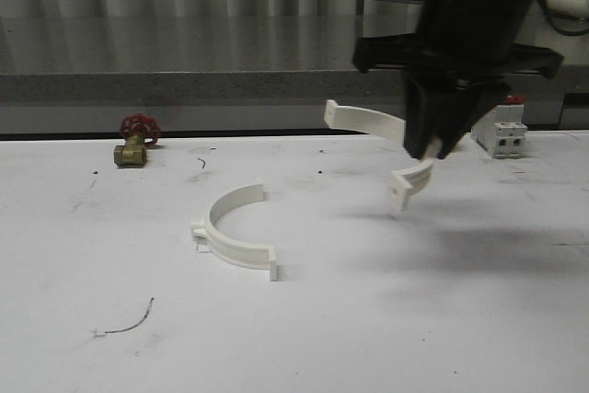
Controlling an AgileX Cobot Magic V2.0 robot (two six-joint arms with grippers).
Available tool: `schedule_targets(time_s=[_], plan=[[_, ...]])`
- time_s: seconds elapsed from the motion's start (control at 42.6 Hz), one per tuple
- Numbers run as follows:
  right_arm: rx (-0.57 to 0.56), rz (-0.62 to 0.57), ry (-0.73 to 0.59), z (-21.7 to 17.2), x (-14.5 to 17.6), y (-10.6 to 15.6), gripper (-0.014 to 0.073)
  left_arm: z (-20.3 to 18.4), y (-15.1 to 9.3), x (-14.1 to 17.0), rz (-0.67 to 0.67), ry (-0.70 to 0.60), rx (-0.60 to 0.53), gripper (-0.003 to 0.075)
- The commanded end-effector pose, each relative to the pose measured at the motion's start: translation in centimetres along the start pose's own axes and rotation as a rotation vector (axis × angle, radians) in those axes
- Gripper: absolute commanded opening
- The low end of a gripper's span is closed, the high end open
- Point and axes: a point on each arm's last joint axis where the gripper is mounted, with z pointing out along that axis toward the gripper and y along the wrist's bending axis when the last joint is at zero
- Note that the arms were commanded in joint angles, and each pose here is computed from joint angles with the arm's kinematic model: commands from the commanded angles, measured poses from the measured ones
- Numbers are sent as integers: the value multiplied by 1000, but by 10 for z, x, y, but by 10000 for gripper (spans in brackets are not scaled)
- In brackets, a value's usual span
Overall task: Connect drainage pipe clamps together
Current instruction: 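Carry the second half-ring to the first and align their ends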
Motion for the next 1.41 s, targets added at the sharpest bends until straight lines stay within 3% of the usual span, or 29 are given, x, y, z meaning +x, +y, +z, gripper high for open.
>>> schedule_targets(time_s=[0.0, 0.164, 0.493, 0.939, 1.385], plan=[[-27, 4, -69, -15, -13, 21, 214, -7, 0, -11, -5, -95, 1, 273], [-30, 37, -33, 8, -23, 38, 214, -7, 0, -11, -5, -95, 1, 273], [-20, 65, -11, 44, -35, 42, 214, -7, 0, -11, -5, -95, 1, 273], [-12, 52, -53, 52, -40, 41, 214, -7, 0, -11, -5, -95, 1, 273], [-57, 132, -41, 66, -41, 45, 214, -7, 0, -11, -5, -95, 1, 273]])
